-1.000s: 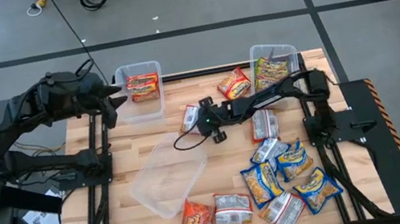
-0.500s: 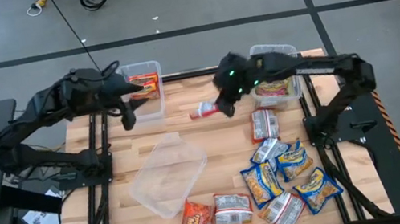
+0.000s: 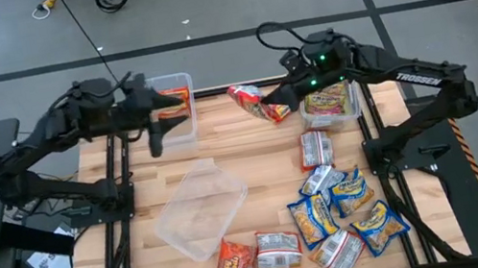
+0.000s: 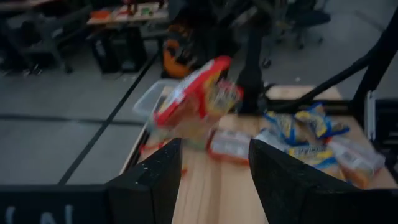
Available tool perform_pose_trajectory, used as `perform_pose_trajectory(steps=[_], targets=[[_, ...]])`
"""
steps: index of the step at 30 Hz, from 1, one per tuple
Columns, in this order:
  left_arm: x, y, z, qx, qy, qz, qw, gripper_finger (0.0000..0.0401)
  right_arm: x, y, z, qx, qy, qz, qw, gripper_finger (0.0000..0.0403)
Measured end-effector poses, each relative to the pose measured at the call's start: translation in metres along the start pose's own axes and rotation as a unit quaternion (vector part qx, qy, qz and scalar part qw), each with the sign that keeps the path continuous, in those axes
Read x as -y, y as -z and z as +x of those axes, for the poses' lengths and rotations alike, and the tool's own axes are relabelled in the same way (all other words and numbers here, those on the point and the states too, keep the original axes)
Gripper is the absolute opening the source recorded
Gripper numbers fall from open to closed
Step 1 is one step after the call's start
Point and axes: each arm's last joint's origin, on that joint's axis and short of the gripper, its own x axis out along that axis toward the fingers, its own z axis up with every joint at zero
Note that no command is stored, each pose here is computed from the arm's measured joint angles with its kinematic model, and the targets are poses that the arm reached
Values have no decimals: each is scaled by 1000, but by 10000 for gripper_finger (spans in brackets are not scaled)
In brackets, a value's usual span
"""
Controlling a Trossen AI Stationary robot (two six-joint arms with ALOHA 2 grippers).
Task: Sort Maruchan noodles
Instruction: Put the orange noodle pack into the top left transparent bin
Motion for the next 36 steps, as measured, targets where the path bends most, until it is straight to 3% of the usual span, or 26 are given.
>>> perform_pose_trajectory(steps=[5,13,19,30,36], targets=[[7,4,41,-23,19,38,999,217,5,6,8,-35,17,15,999,2],[26,32,118,-114,53,135,983,307,12,25,35,-139,30,30,989,2],[46,48,159,-126,77,190,971,317,9,37,52,-182,18,27,983,2],[68,64,194,-127,93,202,967,316,13,41,64,-185,51,30,981,2],[67,67,195,-156,19,188,970,315,22,46,76,-202,85,69,973,2]])
